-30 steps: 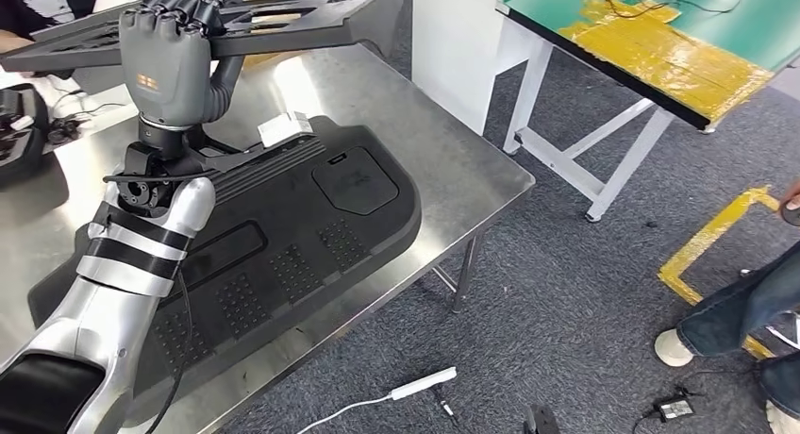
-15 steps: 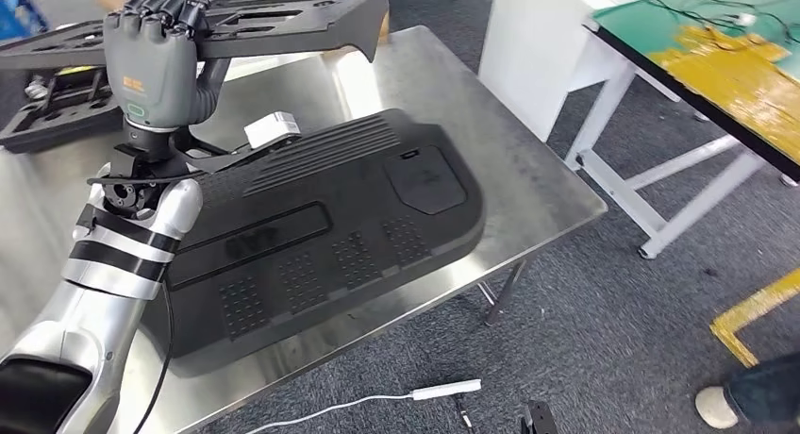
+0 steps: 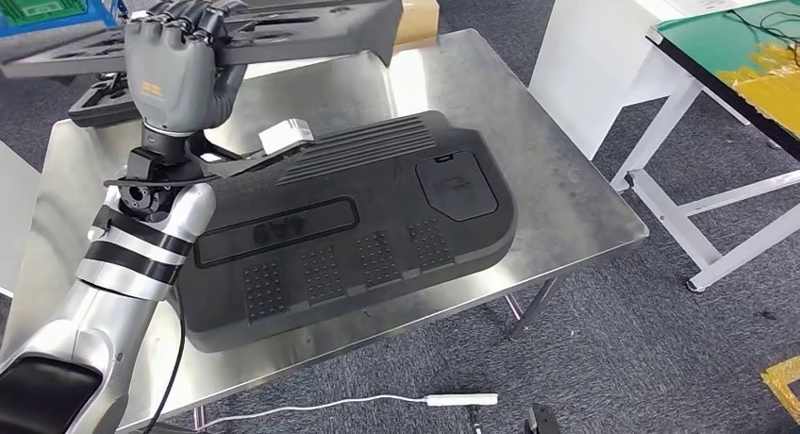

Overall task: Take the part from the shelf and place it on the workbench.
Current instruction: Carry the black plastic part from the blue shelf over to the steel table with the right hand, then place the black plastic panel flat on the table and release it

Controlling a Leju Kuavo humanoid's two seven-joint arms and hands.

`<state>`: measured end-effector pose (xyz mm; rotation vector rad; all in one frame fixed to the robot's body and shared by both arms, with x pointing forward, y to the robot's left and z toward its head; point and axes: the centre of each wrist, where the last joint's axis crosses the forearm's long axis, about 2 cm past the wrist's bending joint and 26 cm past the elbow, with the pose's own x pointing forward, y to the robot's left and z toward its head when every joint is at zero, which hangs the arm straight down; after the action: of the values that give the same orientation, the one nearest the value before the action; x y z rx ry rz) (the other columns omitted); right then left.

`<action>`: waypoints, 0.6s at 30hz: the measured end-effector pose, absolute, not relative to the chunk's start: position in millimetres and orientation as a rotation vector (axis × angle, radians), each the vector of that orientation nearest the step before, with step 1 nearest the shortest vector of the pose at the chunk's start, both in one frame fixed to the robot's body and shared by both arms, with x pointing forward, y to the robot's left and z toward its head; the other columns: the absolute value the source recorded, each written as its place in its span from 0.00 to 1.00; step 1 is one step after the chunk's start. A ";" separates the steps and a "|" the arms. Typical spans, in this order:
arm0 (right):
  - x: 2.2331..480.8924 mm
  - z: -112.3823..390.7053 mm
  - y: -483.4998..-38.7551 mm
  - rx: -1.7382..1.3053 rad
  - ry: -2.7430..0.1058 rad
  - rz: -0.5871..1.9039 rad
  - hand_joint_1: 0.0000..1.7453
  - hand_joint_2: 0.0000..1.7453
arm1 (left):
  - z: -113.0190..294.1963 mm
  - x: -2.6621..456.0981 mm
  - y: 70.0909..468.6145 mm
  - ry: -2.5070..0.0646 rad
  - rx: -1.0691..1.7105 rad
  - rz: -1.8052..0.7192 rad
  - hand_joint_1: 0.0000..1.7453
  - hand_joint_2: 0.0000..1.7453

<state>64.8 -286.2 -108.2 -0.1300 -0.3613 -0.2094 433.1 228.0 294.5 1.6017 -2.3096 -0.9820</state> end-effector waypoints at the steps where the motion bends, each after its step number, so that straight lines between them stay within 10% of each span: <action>1: 65.0 -108.2 -286.4 -0.129 -0.362 -0.209 0.00 0.00 | 294.0 432.8 225.4 -2.314 1.595 -0.987 1.00 1.00; 18: 67.5 -107.8 -285.6 -0.112 -0.364 -0.203 0.00 0.00 | 293.0 436.6 193.1 -2.265 1.524 -1.074 1.00 1.00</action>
<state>67.5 -285.6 -107.8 -0.1119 -0.3637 -0.2025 436.6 193.1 293.0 1.5239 -2.2648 -1.0742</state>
